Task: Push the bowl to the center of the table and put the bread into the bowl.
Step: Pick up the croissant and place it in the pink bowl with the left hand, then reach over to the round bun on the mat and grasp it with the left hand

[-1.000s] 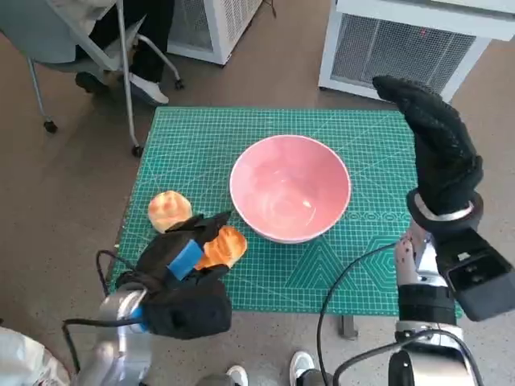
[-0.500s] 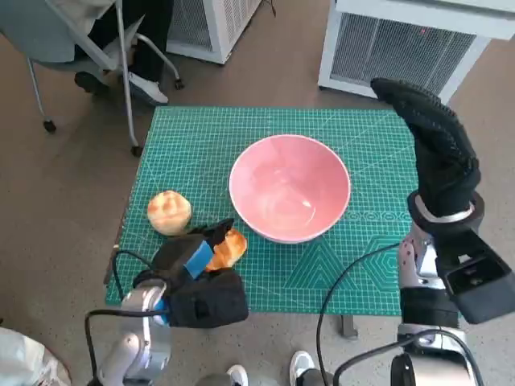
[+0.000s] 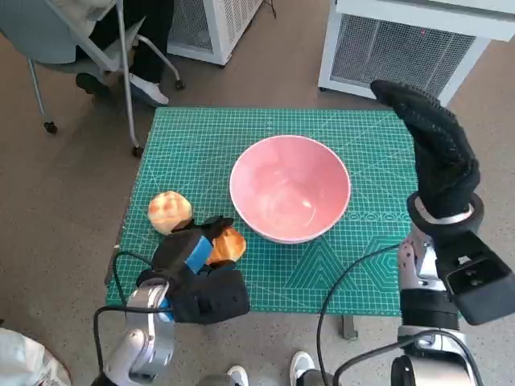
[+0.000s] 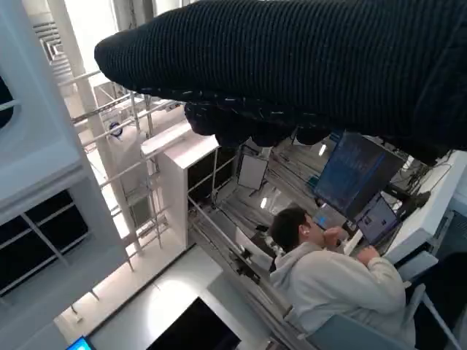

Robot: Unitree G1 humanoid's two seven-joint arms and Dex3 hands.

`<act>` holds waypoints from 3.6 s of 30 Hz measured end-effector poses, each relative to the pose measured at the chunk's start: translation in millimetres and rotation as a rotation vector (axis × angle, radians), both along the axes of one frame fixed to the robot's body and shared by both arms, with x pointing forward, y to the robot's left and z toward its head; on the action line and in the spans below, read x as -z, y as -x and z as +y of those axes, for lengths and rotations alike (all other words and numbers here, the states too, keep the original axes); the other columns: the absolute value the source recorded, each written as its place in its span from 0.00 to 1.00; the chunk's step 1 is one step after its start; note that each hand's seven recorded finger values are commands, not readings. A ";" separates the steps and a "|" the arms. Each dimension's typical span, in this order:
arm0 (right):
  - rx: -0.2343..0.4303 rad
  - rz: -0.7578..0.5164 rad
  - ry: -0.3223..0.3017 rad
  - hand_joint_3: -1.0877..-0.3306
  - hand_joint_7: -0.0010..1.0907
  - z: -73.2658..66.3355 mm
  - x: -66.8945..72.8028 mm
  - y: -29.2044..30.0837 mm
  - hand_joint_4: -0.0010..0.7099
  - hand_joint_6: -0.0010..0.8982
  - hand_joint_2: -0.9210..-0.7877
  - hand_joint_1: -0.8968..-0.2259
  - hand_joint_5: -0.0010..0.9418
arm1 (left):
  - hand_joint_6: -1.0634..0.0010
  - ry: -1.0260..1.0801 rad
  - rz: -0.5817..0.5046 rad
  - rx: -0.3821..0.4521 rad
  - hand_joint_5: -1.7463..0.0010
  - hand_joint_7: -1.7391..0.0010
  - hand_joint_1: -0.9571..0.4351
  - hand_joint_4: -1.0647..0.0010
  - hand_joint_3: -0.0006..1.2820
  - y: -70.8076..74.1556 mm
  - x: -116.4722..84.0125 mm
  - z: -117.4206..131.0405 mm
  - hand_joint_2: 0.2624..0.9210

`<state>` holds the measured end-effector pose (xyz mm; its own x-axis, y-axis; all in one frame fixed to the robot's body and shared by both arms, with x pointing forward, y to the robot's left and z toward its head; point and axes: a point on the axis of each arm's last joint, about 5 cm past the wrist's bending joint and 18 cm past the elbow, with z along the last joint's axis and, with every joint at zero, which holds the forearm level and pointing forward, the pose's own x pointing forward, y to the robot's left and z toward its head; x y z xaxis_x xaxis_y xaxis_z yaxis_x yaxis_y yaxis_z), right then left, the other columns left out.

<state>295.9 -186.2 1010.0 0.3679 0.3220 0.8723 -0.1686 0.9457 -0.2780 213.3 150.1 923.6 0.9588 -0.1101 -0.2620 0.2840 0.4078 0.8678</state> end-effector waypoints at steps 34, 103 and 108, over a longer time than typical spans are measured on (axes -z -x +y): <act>-0.009 0.033 -0.026 0.48 0.50 0.0 7.7 0.2 0.41 0.09 0.00 0.50 0.00 | 0.48 0.233 -0.781 -0.008 0.34 0.29 0.69 0.34 0.07 25.6 -95.5 19.1 1.00; -0.004 0.009 -0.023 0.50 0.49 1.6 3.4 4.1 0.42 0.09 0.00 0.50 0.00 | 0.63 0.175 -0.531 0.676 0.98 0.95 0.40 0.74 0.03 -85.6 -132.5 46.4 1.00; -0.004 0.008 -0.023 0.50 0.49 1.1 4.2 5.5 0.42 0.09 0.00 0.50 0.00 | 0.62 0.146 -0.591 0.609 0.98 0.95 0.40 0.72 0.03 -68.3 -138.6 80.2 1.00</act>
<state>290.4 -185.0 1005.8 0.3737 0.3038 0.8764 -0.1744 0.9510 -0.2553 281.5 230.3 1062.2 0.6964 -0.6433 0.3182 0.0081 0.4503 0.8928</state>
